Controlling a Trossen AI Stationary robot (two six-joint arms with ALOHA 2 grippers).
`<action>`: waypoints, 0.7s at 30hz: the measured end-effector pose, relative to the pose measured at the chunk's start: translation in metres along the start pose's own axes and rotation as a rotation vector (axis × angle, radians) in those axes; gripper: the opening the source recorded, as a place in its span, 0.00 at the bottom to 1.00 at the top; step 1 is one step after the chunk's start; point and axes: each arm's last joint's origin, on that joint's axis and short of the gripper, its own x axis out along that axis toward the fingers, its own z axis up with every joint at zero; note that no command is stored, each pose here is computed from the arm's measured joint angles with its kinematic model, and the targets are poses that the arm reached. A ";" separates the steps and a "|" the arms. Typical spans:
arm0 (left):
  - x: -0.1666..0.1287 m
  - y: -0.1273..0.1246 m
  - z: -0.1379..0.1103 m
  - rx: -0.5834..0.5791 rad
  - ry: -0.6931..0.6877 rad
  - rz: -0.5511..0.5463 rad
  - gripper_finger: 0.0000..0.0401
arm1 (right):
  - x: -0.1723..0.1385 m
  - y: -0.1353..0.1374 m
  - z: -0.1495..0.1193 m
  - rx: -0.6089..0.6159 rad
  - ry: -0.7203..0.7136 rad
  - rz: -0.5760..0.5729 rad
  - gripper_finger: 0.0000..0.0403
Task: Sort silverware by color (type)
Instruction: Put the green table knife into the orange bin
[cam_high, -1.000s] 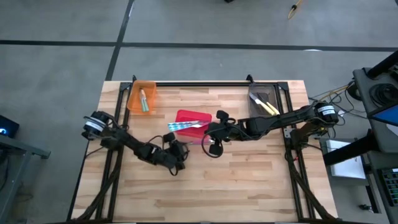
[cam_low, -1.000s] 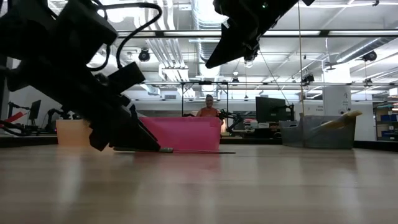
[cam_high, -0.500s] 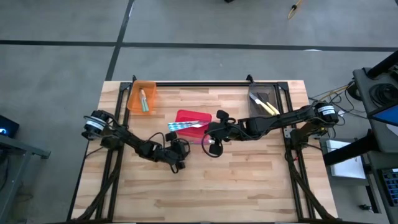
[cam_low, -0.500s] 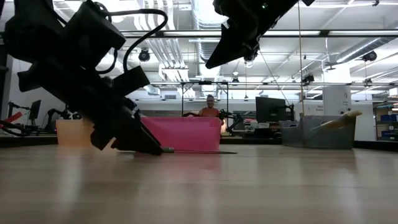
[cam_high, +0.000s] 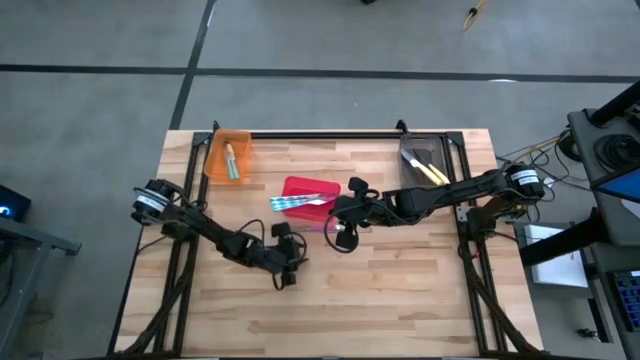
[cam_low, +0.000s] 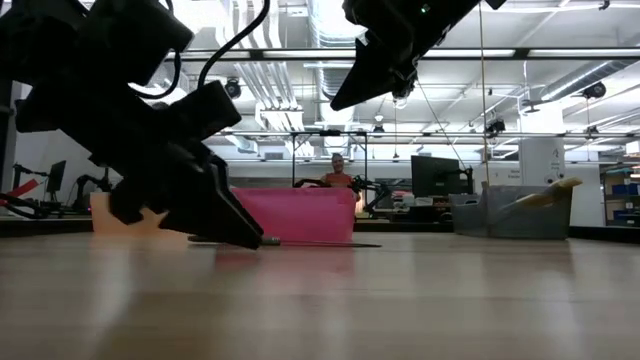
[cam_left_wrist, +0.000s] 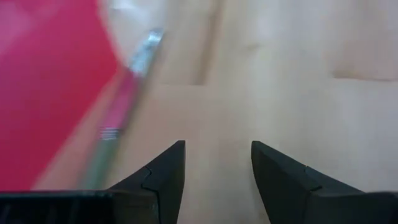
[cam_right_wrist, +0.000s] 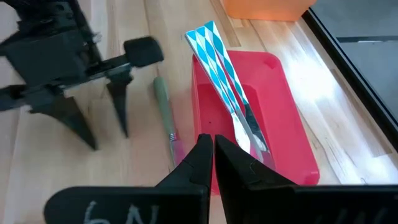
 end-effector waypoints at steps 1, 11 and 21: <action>0.000 0.001 0.000 0.003 -0.006 0.035 0.41 | 0.000 0.000 0.000 0.000 0.000 0.000 0.02; 0.003 0.013 0.002 0.029 -0.042 0.231 0.41 | 0.000 0.000 0.001 0.000 -0.005 0.000 0.02; 0.015 0.025 -0.005 -0.101 0.001 0.230 0.41 | 0.000 0.000 0.001 -0.001 -0.008 -0.017 0.02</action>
